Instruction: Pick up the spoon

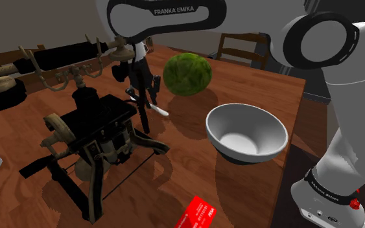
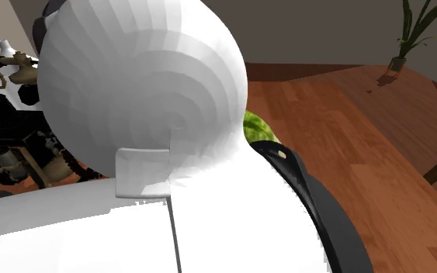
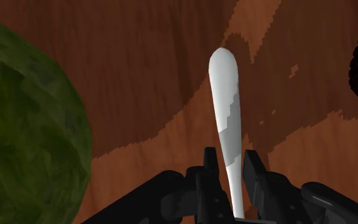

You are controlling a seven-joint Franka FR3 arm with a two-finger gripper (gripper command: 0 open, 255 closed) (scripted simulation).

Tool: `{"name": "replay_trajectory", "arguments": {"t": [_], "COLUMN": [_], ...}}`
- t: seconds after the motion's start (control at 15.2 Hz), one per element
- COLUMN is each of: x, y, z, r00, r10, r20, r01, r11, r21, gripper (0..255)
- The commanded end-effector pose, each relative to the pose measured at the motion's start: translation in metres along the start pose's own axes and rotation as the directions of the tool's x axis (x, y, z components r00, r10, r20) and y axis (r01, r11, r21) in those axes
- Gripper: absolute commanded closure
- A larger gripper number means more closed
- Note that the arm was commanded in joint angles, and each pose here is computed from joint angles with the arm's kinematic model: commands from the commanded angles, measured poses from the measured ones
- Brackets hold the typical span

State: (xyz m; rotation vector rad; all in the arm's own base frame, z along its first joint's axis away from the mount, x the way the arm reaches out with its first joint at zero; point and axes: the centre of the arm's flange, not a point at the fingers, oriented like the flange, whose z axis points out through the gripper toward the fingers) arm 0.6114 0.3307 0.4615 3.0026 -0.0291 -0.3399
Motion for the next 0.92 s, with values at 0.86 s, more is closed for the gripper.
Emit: {"name": "replay_trajectory", "arguments": {"t": [0.86], "x": [-0.015], "y": [0.008], "z": [-0.067], "r00": [1.000], "r10": [0.000], "r20": [0.000], "r01": [0.000], "r11": [1.000], "r21": [0.000], "gripper": [255]}}
